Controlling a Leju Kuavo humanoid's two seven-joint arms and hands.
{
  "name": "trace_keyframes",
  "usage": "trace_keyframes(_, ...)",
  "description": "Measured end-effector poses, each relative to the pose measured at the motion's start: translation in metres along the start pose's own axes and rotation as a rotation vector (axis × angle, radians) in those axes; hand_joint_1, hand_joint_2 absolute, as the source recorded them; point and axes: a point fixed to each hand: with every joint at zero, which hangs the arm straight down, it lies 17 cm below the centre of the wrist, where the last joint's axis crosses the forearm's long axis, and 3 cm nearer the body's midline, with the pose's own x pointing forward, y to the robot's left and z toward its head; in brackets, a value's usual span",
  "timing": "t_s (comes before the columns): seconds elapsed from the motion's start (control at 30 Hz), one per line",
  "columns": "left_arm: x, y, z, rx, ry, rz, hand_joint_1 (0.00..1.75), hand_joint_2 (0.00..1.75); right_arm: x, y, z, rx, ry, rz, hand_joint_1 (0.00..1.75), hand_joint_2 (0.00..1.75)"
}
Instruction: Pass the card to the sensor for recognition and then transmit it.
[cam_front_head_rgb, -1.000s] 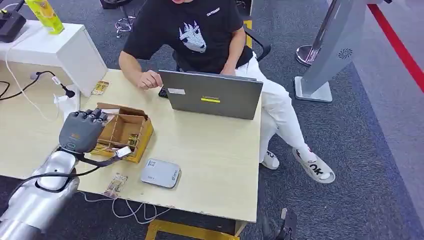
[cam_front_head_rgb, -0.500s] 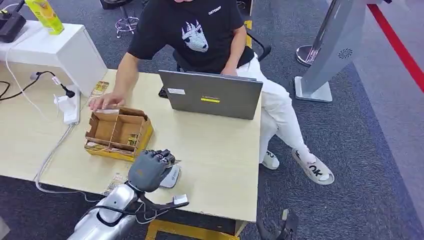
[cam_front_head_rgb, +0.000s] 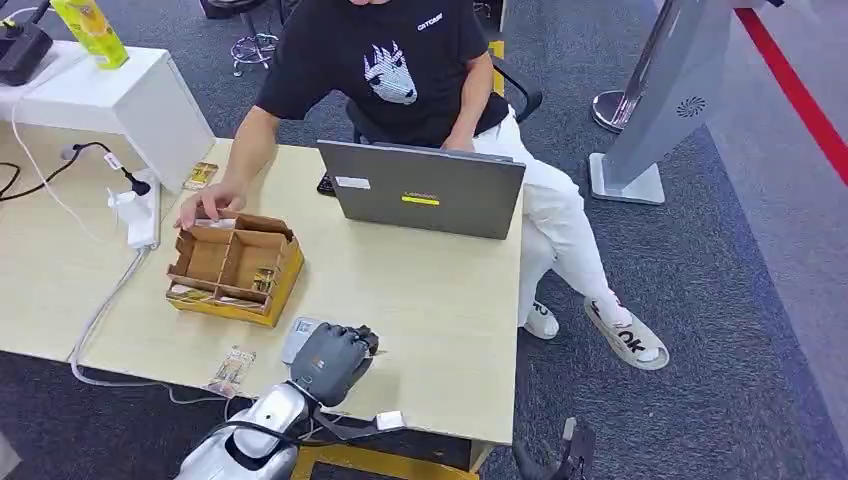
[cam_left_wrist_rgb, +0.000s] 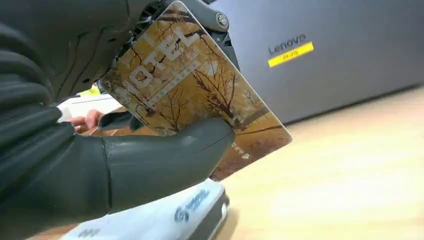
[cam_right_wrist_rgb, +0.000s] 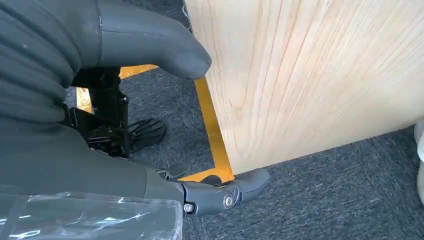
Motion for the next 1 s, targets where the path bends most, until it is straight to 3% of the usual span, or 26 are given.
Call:
trace_keyframes(0.63,-0.034,-0.022,0.013,-0.074,0.086,-0.077,1.75,1.75,-0.002,-0.003,0.001,-0.003,-0.001,0.000,0.00,1.75)
trace_keyframes(1.0,-0.055,0.028,0.003,0.126,0.070,-0.257,1.75,1.75,-0.004,-0.001,0.002,0.006,0.003,0.014,0.00,1.75)
